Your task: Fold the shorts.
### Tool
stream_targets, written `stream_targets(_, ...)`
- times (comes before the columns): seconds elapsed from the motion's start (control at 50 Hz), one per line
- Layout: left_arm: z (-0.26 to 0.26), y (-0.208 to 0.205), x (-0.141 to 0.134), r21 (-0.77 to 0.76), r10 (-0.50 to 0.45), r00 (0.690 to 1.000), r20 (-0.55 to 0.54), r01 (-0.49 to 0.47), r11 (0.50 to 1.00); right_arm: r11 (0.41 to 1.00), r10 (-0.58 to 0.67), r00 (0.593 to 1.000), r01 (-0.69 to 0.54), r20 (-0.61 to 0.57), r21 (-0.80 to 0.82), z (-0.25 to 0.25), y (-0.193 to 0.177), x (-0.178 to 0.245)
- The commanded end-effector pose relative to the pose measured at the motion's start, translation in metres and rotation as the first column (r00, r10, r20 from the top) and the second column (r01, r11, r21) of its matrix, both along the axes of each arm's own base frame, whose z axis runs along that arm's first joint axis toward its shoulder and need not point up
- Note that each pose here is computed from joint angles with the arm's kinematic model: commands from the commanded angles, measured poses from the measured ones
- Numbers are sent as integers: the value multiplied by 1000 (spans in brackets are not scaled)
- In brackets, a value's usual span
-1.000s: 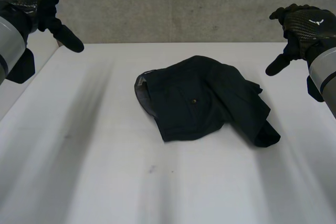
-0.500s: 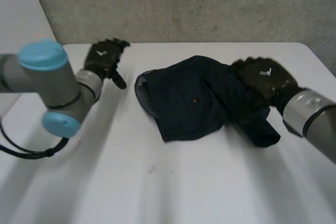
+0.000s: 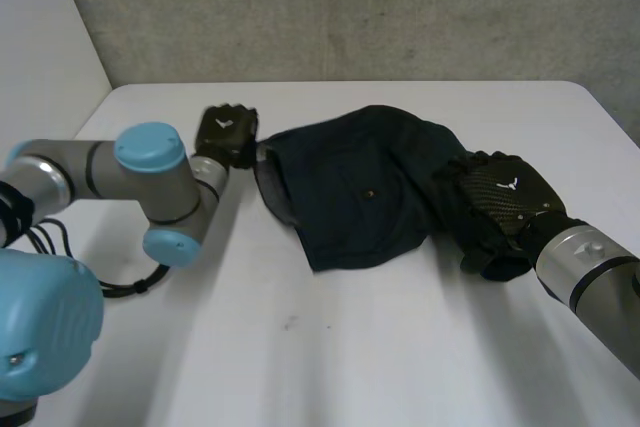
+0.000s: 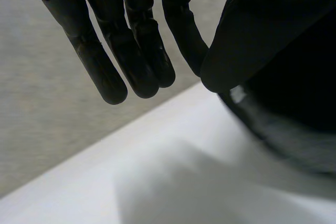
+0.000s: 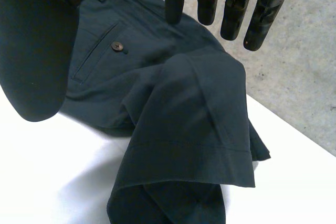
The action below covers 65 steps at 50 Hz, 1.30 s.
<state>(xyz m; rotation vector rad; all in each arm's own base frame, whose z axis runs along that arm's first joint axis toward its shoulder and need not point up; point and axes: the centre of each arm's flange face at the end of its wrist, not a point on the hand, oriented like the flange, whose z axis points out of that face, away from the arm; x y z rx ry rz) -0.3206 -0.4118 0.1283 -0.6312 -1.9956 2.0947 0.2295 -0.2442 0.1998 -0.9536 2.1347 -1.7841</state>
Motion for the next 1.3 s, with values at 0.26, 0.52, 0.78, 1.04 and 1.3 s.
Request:
stream_targets(0.26,196,-18,111,-375,322,910,-260,-403,835,1000,14,1000,-14,-6,21,-6,6,2)
stream_targets(0.52,175,41,19,-329,31,988,-151,-80,941,999,9,1000,-9,-9,35,-9,8,0)
stream_targets(0.78,68,-12,97,-74,247,964,97,-241,968,1000,-5,1000,5,-6,28,-7,5,-3)
stream_targets(1.04,7,-42,131,81,103,983,155,-116,990,999,5,1000,-4,-10,41,-11,7,-1)
stream_targets(1.3,-4,-71,135,120,79,996,-36,-74,990,998,6,1000,-5,-18,59,-18,4,0)
